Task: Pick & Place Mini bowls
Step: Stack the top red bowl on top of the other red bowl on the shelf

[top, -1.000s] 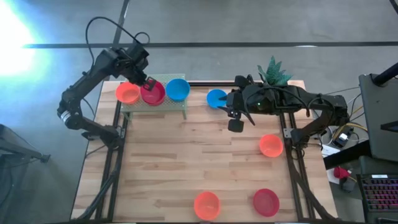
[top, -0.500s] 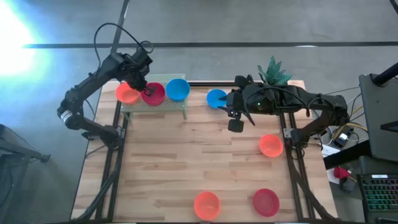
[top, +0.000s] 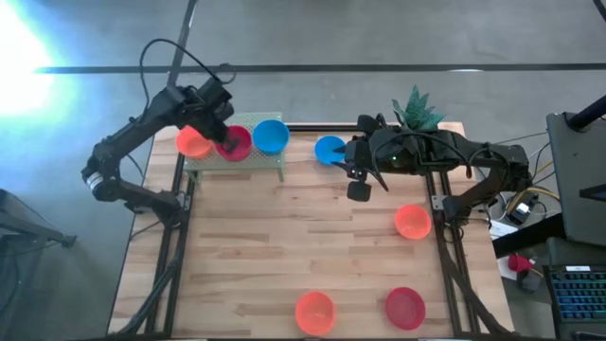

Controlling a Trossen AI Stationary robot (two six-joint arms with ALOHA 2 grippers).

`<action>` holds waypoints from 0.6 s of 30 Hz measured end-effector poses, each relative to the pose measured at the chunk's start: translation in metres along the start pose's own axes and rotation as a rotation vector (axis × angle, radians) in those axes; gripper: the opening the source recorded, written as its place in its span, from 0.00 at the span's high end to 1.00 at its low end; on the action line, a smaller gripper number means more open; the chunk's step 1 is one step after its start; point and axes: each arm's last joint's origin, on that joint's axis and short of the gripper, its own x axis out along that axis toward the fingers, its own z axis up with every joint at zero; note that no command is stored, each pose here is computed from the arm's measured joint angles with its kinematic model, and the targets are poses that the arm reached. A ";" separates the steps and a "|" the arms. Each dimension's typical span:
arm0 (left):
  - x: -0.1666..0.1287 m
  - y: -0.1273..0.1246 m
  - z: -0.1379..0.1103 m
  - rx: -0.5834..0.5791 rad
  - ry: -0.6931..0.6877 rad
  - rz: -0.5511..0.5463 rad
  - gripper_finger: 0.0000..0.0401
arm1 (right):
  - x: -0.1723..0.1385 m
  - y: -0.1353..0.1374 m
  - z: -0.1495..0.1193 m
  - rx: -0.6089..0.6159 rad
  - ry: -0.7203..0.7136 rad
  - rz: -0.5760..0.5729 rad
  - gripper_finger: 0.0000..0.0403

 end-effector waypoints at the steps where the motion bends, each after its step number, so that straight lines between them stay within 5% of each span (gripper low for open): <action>1: 0.005 -0.001 -0.001 0.005 0.008 -0.001 1.00 | 0.000 0.000 0.000 0.000 0.000 0.000 0.71; 18: 0.054 -0.002 -0.004 -0.045 -0.024 0.044 1.00 | 0.000 0.000 0.000 0.000 0.000 0.000 0.70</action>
